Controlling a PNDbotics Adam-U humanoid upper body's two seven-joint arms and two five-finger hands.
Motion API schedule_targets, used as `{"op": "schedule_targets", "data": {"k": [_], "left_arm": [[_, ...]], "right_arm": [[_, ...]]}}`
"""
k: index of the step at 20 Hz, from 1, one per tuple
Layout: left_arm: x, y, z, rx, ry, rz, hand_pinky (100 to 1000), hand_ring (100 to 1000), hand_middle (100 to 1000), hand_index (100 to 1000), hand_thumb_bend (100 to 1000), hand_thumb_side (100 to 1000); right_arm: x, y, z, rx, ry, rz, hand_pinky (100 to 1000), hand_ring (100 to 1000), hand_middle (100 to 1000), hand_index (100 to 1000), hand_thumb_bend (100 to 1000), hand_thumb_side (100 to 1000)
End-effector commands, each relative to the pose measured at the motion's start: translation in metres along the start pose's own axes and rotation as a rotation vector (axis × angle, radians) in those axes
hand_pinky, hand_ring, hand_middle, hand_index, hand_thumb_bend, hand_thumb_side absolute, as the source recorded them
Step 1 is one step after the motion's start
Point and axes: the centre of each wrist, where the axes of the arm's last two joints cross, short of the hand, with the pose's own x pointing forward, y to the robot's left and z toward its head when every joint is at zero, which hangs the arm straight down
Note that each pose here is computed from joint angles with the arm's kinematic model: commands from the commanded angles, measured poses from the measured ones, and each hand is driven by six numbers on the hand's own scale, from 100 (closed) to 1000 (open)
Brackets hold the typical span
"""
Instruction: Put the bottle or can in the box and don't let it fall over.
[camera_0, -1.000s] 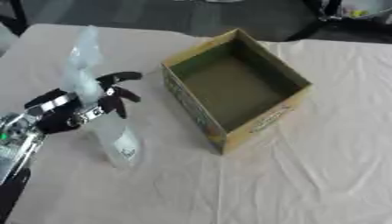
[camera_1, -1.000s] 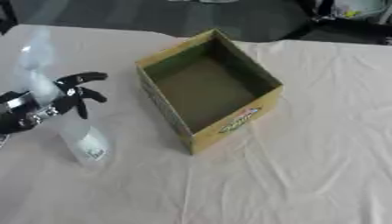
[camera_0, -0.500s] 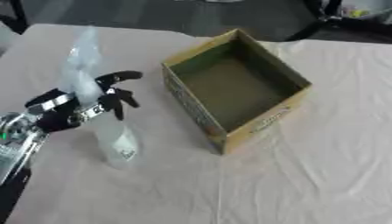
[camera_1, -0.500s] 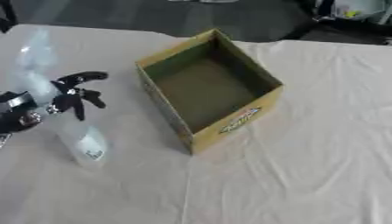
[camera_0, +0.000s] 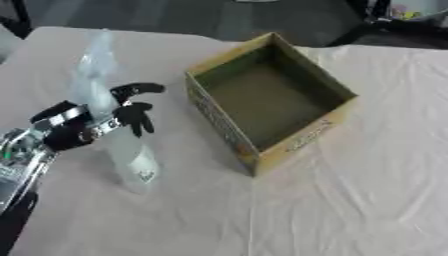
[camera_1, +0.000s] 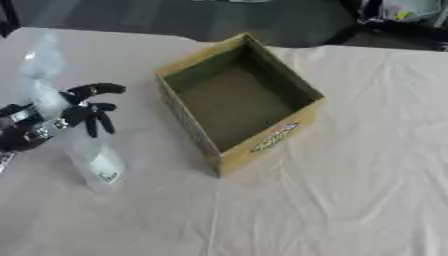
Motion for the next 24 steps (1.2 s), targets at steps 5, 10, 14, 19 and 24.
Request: {"op": "schedule_targets", "data": {"k": [5,10,14,19,24], "left_arm": [[0.0049,0.0049,-0.0007,0.011,0.002,-0.009,1000,480,811,190,100,772],[0.0052,0.0046,-0.0021,0.026,-0.002,-0.001,919,442,776,173,100,761],[0.0046,0.0041,-0.0026,0.032,0.001,0.004,820,400,746,165,100,759],[0.0038,0.0034,-0.0033,0.04,-0.003,0.017,702,370,729,155,100,742],[0.002,0.002,-0.0035,0.045,0.0,0.026,670,348,707,145,100,734]], "right_arm": [[0.0032,-0.0003,-0.0042,0.001,-0.022,-0.007,921,998,1000,918,100,523],[0.003,0.001,-0.0043,0.004,-0.019,-0.01,922,998,1000,919,100,523],[0.0031,0.0009,-0.0047,0.004,-0.021,-0.011,922,998,1000,919,100,523],[0.0032,0.0003,-0.0048,0.004,-0.02,-0.013,923,998,1000,919,100,523],[0.0032,0.0001,-0.0049,0.004,-0.022,-0.015,923,997,1000,919,100,523]]}}
